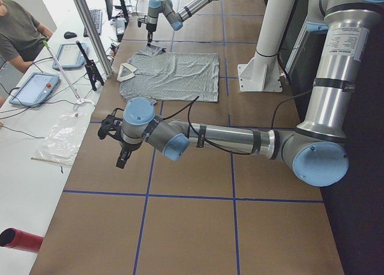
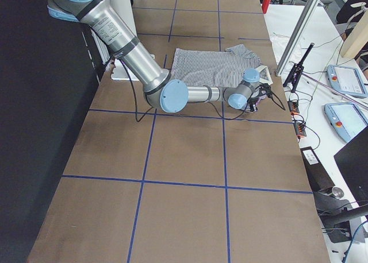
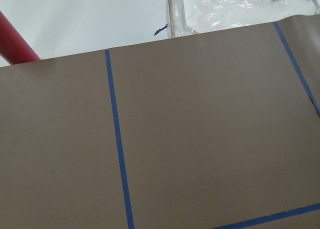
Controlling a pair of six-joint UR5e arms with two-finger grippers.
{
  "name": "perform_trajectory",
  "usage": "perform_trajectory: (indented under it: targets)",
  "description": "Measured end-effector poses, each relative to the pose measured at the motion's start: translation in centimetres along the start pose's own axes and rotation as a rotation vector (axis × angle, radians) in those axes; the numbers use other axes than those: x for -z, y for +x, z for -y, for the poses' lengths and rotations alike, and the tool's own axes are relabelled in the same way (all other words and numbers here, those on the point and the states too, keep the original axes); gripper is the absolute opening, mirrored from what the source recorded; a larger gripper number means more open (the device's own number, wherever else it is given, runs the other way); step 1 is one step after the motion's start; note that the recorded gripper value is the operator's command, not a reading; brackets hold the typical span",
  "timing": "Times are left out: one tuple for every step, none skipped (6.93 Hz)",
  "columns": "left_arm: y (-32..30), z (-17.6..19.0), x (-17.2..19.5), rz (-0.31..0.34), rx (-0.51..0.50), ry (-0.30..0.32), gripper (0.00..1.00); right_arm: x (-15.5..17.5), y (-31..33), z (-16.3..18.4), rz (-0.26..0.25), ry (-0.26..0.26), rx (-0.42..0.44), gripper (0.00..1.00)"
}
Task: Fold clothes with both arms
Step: 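Move the right gripper to the sleeve nearest it on the striped polo, then grasp the sleeve with the right gripper and fold it inward onto the shirt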
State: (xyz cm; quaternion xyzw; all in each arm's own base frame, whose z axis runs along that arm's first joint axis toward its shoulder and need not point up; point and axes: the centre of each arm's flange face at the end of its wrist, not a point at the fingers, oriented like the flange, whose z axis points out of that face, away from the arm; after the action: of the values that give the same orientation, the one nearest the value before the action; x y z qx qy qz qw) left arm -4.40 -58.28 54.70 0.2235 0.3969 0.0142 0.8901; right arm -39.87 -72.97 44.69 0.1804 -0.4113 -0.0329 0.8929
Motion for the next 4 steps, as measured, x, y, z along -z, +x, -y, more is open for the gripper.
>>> perform_trajectory:
  targets:
    - [0.0, 0.0, 0.0, 0.0, -0.001, 0.001, 1.0, 0.5, -0.6, 0.3, 0.011, 0.008, 0.006, 0.0]
    - [0.1, 0.0, 0.1, -0.001, -0.002, 0.002, 1.0, 1.6, -2.0, 0.7, 0.04, 0.018, 0.019, 0.0]
    - [0.1, 0.1, 0.1, -0.003, -0.002, 0.002, 1.0, 3.4, -4.2, 1.2, 0.089, 0.022, 0.039, 0.0]
    - [0.2, 0.0, 0.1, -0.005, -0.002, 0.001, 1.0, 5.7, -7.0, 1.5, 0.132, 0.014, 0.053, 0.0]
